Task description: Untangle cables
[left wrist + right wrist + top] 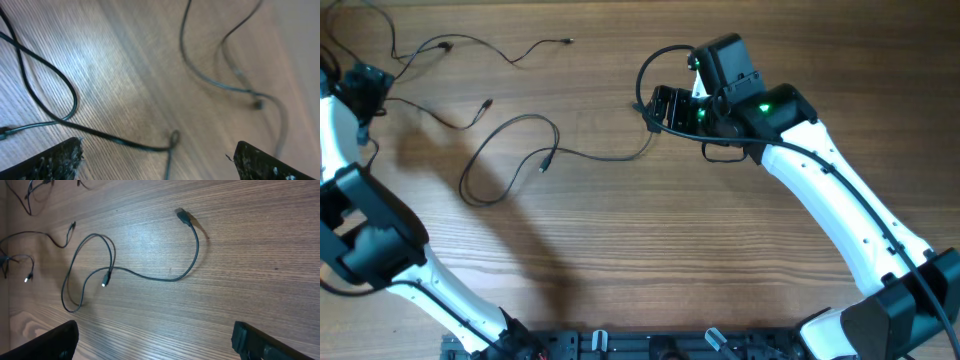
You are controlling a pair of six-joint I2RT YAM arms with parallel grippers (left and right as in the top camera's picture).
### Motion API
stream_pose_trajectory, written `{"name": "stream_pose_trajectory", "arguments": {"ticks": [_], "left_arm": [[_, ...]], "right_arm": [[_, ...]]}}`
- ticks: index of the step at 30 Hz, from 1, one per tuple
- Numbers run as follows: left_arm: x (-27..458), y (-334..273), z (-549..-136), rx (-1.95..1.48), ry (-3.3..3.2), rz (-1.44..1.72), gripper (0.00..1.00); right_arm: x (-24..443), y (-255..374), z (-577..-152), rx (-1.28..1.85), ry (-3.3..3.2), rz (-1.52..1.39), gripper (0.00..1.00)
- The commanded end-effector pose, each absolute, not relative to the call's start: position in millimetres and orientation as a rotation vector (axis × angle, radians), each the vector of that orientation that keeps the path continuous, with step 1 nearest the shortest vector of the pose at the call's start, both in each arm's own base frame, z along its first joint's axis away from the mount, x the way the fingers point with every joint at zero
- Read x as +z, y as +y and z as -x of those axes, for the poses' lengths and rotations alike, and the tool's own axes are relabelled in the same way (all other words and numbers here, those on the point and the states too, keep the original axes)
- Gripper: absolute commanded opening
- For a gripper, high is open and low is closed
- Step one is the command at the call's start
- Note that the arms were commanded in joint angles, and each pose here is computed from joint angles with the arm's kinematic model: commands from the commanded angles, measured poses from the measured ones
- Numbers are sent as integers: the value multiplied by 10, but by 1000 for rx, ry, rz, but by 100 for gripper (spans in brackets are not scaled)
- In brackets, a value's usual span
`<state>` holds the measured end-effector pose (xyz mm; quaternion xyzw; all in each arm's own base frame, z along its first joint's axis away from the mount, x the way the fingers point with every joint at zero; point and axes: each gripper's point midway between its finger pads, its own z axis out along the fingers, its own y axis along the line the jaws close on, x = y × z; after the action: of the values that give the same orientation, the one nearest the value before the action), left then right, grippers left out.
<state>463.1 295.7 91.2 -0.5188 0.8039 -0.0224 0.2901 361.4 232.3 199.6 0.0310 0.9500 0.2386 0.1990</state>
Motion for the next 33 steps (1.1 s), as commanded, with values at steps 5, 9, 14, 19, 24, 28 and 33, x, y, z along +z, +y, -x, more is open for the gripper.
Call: {"name": "stream_pose_trajectory", "arguments": {"ticks": [5, 9, 14, 19, 24, 28, 33], "left_arm": [[418, 3122, -4477, 97, 2201, 1464, 63], [470, 3044, -4563, 15, 2200, 1437, 4], [1153, 2448, -4930, -501, 2159, 1208, 4], [1478, 1837, -4790, -896, 2211, 1132, 4], [1079, 2246, -4668, -520, 2300, 1124, 4], [855, 2762, -4588, -274, 2212, 1318, 4], [722, 3048, -4390, -131, 2184, 1433, 13]], "right_arm": [[1970, 2345, -3598, 673, 2669, -59, 100], [1969, 2344, -3597, 672, 2670, -60, 100], [1972, 2346, -3602, 673, 2667, -60, 100], [1976, 2348, -3607, 673, 2664, -57, 100], [1977, 2351, -3612, 670, 2660, -36, 100], [1966, 2344, -3597, 666, 2668, -34, 100], [1966, 2345, -3597, 666, 2668, -33, 100]]}}
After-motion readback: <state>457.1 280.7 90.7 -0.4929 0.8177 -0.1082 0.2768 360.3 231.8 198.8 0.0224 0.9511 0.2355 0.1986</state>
